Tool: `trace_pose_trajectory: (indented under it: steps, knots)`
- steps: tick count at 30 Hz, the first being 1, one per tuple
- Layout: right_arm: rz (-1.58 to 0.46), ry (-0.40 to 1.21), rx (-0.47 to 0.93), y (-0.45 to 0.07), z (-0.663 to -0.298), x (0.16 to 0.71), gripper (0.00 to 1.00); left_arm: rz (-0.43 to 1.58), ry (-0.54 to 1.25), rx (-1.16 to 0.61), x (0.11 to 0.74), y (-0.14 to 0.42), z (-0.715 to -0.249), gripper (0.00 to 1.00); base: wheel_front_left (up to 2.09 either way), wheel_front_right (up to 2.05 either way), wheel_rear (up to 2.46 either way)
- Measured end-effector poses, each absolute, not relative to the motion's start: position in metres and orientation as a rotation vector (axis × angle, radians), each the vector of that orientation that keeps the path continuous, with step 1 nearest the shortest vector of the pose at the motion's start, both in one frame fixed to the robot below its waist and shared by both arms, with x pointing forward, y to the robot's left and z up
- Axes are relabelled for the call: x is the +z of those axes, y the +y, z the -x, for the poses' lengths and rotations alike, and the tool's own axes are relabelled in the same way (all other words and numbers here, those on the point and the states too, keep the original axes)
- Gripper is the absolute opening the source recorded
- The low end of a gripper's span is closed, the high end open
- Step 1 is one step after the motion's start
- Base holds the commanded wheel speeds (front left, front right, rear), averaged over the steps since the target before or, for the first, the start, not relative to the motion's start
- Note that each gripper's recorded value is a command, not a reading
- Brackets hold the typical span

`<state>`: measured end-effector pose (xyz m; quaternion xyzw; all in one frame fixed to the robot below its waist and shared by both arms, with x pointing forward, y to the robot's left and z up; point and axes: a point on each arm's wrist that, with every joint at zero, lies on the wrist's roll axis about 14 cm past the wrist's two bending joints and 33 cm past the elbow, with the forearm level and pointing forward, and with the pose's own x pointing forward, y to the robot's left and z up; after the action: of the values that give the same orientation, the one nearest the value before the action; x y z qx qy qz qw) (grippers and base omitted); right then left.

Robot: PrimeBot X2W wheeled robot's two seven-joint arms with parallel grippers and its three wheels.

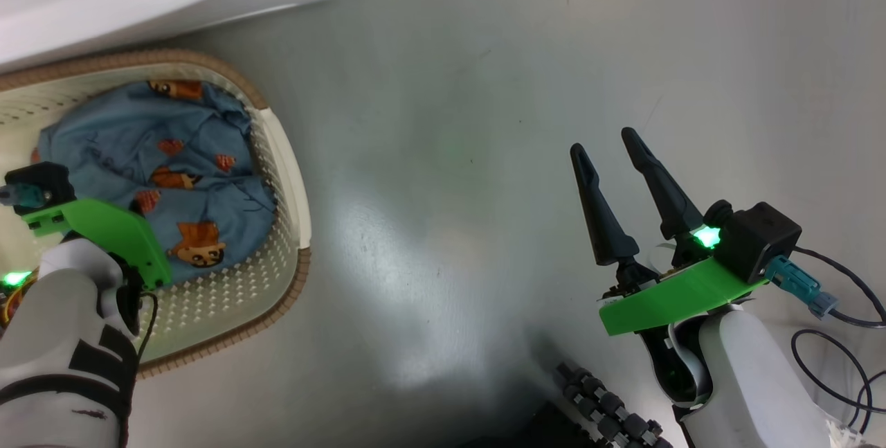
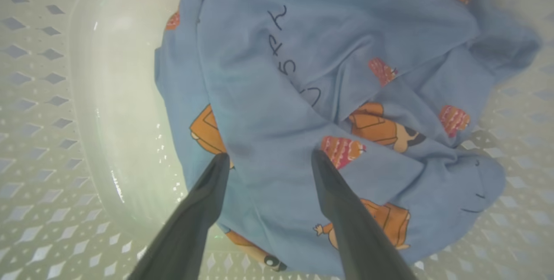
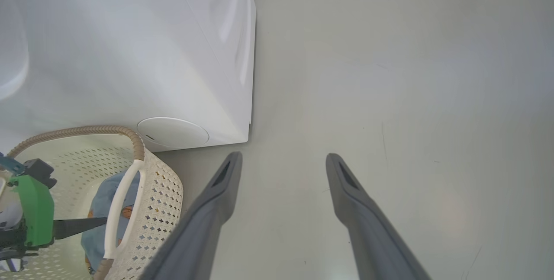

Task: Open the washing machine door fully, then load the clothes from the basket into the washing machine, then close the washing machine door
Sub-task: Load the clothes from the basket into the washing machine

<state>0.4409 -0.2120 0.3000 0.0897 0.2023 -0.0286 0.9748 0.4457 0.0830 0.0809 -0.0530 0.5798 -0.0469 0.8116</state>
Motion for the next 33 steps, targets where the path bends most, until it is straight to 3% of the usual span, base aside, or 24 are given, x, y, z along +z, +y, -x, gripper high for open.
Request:
trace_pose_trajectory:
  steps: [33]
  knots:
    - [-0.157,0.421,-0.085,-0.224,-0.444,0.288,1.0,0.051,1.274,-0.129,0.057,0.077,-0.45,1.0,0.0,0.0,0.0]
